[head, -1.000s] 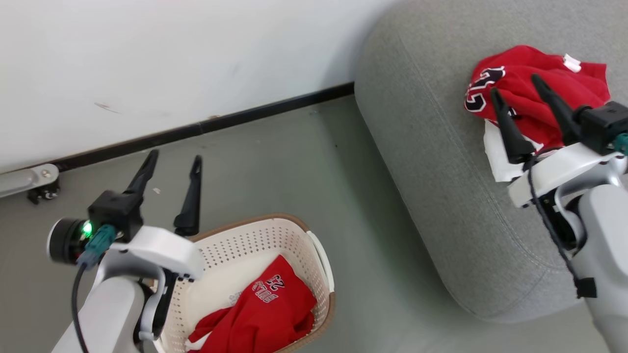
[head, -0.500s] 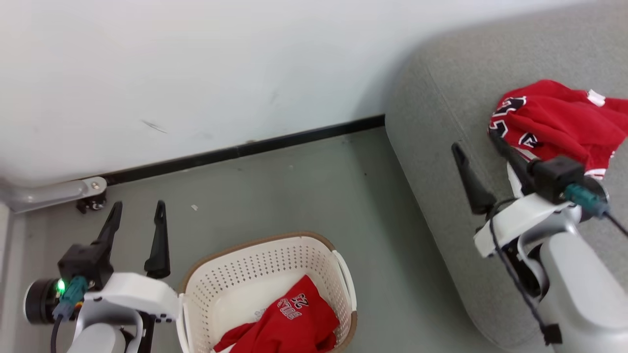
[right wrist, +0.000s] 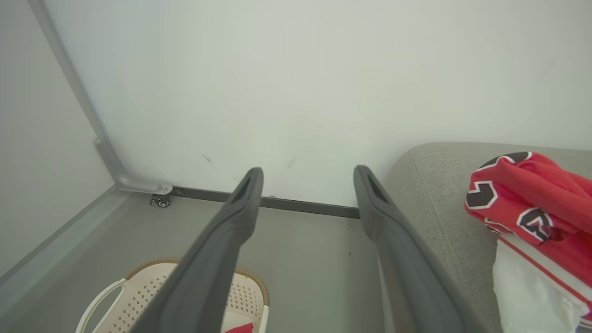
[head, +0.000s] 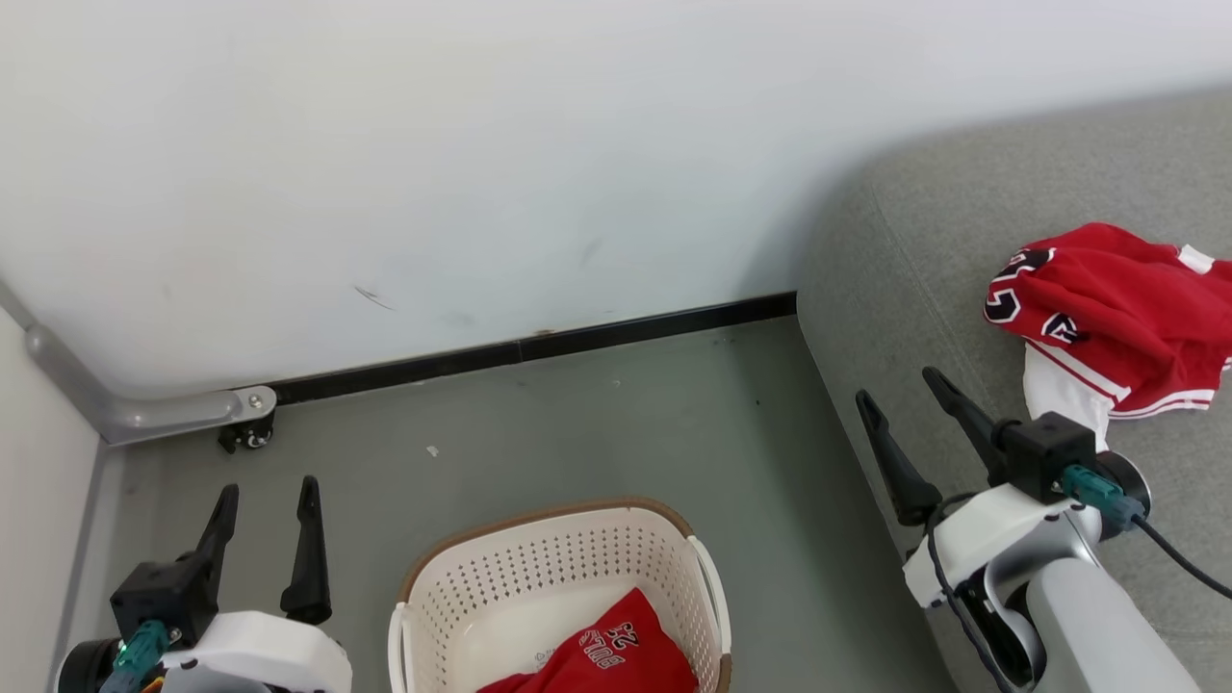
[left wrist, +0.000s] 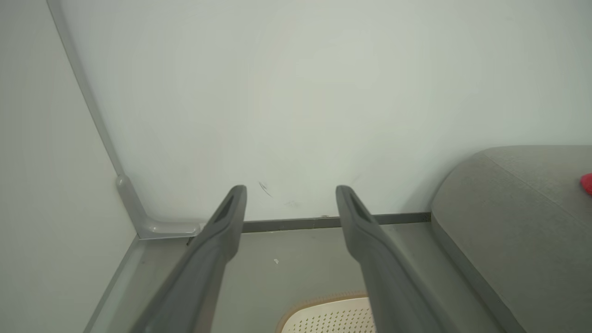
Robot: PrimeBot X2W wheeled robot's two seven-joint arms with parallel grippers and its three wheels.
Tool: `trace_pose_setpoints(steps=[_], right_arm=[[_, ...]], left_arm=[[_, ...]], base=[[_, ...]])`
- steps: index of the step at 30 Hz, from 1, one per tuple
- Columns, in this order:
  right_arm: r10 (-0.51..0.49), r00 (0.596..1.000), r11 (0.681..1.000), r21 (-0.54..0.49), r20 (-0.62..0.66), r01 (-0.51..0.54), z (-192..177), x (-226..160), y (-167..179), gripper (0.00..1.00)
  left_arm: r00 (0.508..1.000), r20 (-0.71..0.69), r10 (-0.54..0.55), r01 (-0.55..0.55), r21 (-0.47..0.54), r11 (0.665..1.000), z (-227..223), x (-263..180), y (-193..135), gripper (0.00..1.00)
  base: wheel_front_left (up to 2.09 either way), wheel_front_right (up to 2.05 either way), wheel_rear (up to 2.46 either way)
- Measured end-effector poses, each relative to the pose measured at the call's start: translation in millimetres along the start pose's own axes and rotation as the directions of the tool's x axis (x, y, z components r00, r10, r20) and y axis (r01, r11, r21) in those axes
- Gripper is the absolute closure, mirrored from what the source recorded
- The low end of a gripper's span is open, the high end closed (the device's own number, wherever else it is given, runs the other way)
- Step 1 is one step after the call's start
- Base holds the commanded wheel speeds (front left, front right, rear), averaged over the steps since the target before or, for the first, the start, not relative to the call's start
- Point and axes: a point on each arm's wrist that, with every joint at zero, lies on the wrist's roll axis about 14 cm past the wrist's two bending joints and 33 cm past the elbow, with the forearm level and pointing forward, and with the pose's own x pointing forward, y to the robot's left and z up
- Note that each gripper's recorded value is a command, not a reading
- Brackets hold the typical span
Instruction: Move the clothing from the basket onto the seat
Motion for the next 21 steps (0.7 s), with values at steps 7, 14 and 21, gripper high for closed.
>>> trace_pose_setpoints(steps=[7, 14, 21], right_arm=[[-0.014, 1.000, 1.000, 0.022, 0.004, 0.014, -0.3, -15.2, 4.1, 0.00], [-0.029, 1.000, 0.999, 0.034, 0.011, 0.029, 0.5, -28.1, 6.7, 0.00], [-0.031, 0.999, 0.999, 0.039, 0.020, 0.030, 2.5, -37.5, 10.7, 0.00]], left_arm=[[0.999, 0.006, 0.035, -0.035, 0.008, 0.999, 1.6, -19.3, 12.9, 0.00], [0.998, 0.023, 0.050, -0.050, 0.008, 0.999, 7.2, -31.5, 16.7, 0.00], [0.998, 0.036, 0.058, -0.058, 0.003, 0.998, 11.6, -41.0, 19.1, 0.00]], base=[[0.00, 0.00, 0.00], [0.00, 0.00, 0.00], [0.00, 0.00, 0.00]])
